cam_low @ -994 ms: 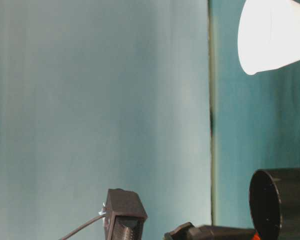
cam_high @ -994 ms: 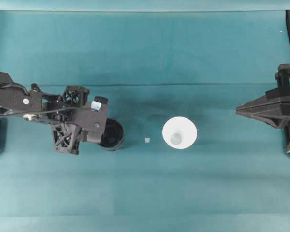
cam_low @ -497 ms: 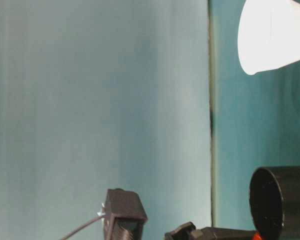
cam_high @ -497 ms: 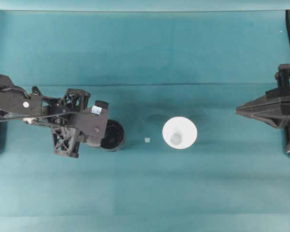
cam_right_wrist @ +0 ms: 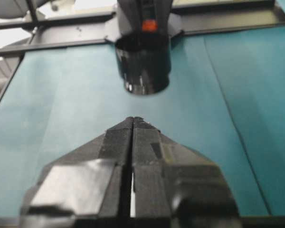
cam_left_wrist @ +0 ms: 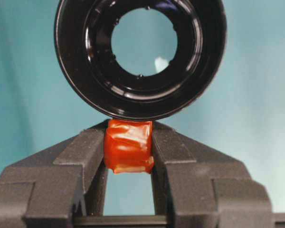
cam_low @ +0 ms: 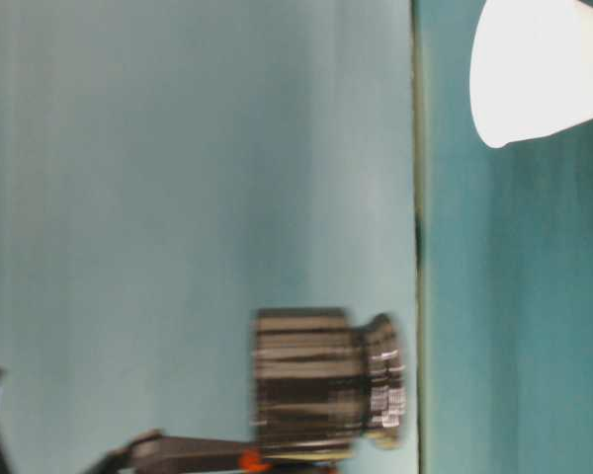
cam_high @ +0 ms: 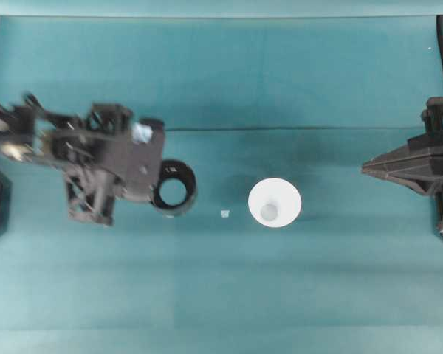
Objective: Put the paper cup into the moved red handle cup holder.
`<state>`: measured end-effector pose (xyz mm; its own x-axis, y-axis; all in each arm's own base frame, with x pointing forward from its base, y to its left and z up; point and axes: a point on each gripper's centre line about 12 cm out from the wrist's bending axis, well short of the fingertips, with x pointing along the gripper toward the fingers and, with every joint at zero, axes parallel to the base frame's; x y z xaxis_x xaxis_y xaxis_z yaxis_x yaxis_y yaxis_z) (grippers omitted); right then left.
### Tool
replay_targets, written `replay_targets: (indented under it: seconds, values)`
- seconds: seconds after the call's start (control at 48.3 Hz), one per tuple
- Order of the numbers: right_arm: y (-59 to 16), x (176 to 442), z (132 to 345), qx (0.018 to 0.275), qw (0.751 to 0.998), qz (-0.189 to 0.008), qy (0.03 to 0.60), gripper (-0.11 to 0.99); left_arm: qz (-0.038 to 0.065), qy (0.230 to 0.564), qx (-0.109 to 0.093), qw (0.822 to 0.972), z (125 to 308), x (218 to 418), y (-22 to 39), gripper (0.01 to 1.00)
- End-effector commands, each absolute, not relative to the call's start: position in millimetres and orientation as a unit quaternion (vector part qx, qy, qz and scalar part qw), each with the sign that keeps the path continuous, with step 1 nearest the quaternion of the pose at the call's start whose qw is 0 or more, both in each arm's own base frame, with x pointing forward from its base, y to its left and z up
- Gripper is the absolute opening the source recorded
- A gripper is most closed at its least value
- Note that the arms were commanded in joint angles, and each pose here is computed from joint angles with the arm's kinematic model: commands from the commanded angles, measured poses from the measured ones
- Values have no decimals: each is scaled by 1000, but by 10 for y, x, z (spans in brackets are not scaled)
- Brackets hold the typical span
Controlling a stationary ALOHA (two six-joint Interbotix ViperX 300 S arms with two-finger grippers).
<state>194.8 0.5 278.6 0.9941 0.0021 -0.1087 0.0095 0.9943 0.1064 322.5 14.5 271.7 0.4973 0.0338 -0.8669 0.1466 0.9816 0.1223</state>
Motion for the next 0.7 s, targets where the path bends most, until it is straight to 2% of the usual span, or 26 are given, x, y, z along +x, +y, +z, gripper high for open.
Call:
replay_targets:
  seconds: [0.0,0.166,0.311,0.476,0.683]
  values:
    - [8,1963,2855,59,997,-1,45,-108,-29,476,92,874,2957,3249,143,269]
    - [11,1962,2850,60,997,0,48,-108,-28,463,93,881,2984,3340,146,270]
    - [11,1962,2850,59,997,0,48,-108,-27,445,94,890,2957,3561,148,269]
    - [8,1963,2856,59,997,-1,47,-108,-29,451,97,887,2861,3778,156,269]
    - [8,1961,2859,63,997,-1,46,-108,-30,455,98,885,2789,3886,159,269]
